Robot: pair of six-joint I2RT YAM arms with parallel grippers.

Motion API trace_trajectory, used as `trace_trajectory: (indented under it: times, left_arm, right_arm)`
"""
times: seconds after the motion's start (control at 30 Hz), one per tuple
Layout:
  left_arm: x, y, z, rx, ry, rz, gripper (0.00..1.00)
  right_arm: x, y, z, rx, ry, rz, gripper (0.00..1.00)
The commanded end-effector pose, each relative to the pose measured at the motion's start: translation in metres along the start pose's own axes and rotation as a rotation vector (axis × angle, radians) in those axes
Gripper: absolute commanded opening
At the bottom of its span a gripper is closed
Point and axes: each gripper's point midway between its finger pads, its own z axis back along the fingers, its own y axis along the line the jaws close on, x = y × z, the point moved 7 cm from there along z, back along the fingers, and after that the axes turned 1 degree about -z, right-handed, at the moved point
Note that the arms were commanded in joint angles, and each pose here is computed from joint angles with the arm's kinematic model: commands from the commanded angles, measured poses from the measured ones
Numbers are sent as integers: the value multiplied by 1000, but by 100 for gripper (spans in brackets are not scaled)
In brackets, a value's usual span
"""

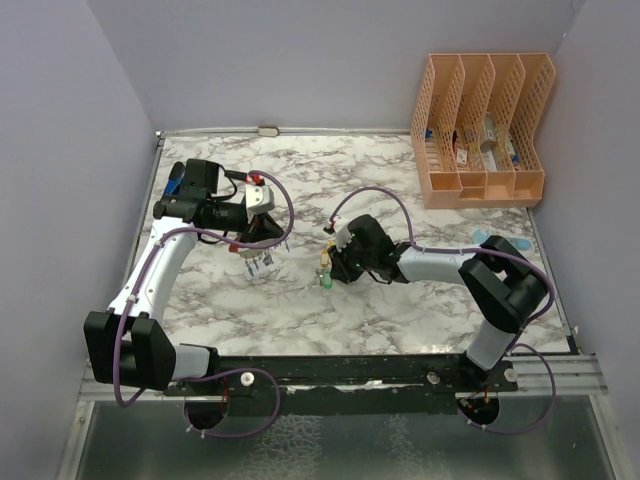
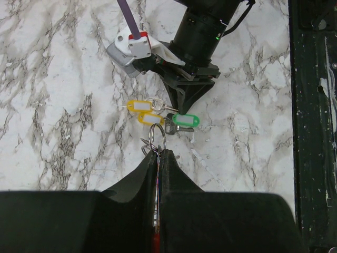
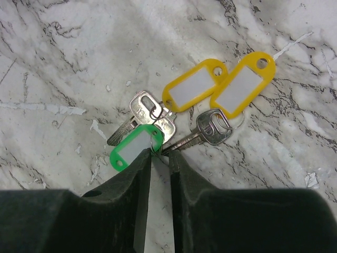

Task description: Put the keys on the keyring

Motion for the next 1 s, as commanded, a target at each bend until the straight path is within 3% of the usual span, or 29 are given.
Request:
trace_trajectory:
  times: [0.0,0.37,0.63,0.83,0.97]
  left_arm:
    - [9,5,3,14,-19,-29,0]
    - [9,5,3,14,-25,-28,0]
    - [7,5,2,13,-23,-25,0]
    - [9,6,3,15,-25,-24,0]
    - [3,4,1,8,-10,-49,0]
  right_arm:
    - [10,0,-4,-4,-33,30,23]
    - [13,2,-7,10,-36,38,19]
    - [14,3,-9,11,-31,45,3]
    - [41,10,22,-6,-155,67,1]
    - [79,30,59,85,-244,118,1]
